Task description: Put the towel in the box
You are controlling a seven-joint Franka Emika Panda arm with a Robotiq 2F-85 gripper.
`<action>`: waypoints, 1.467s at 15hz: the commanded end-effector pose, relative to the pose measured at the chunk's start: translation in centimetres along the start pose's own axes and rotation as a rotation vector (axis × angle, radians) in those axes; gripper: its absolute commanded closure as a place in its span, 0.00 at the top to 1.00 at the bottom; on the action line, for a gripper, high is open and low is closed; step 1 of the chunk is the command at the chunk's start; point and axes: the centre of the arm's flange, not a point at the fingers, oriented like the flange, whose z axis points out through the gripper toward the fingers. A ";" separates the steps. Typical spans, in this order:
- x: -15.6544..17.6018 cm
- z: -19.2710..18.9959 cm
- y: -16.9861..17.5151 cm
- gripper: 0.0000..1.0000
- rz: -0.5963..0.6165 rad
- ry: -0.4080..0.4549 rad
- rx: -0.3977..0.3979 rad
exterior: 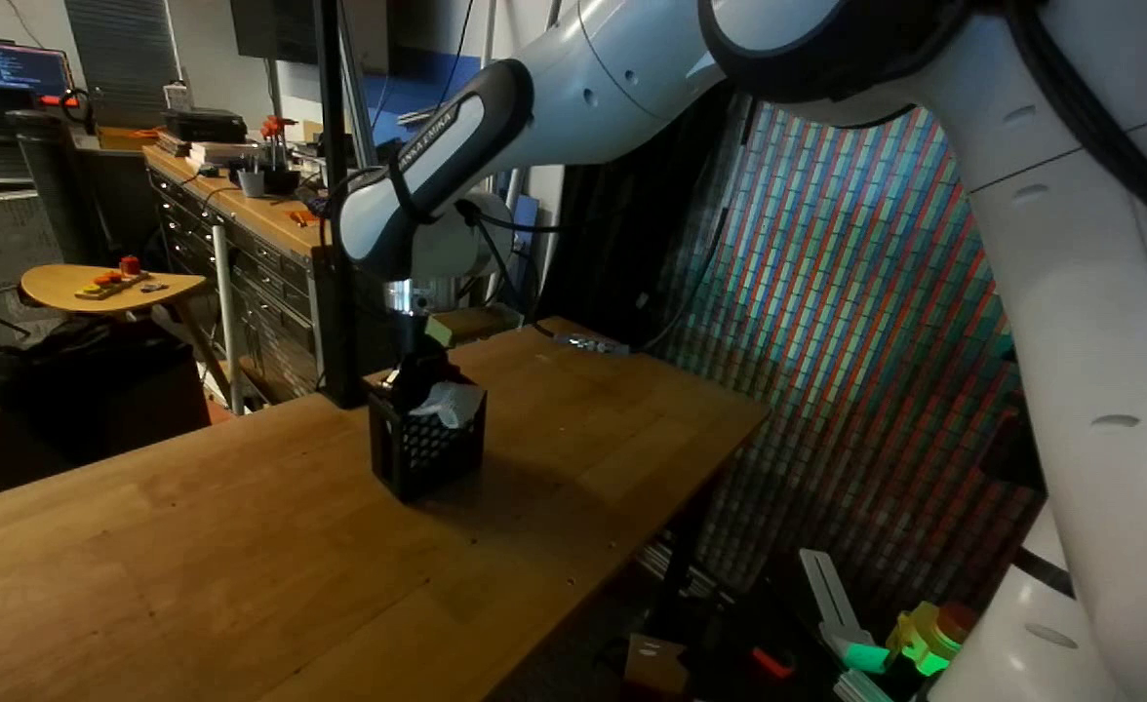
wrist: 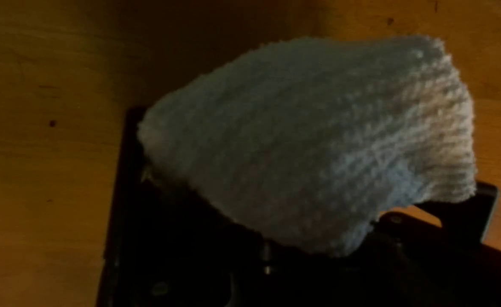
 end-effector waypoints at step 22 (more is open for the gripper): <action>-2.7 -10.2 -1.5 0.00 -0.109 0.139 -0.139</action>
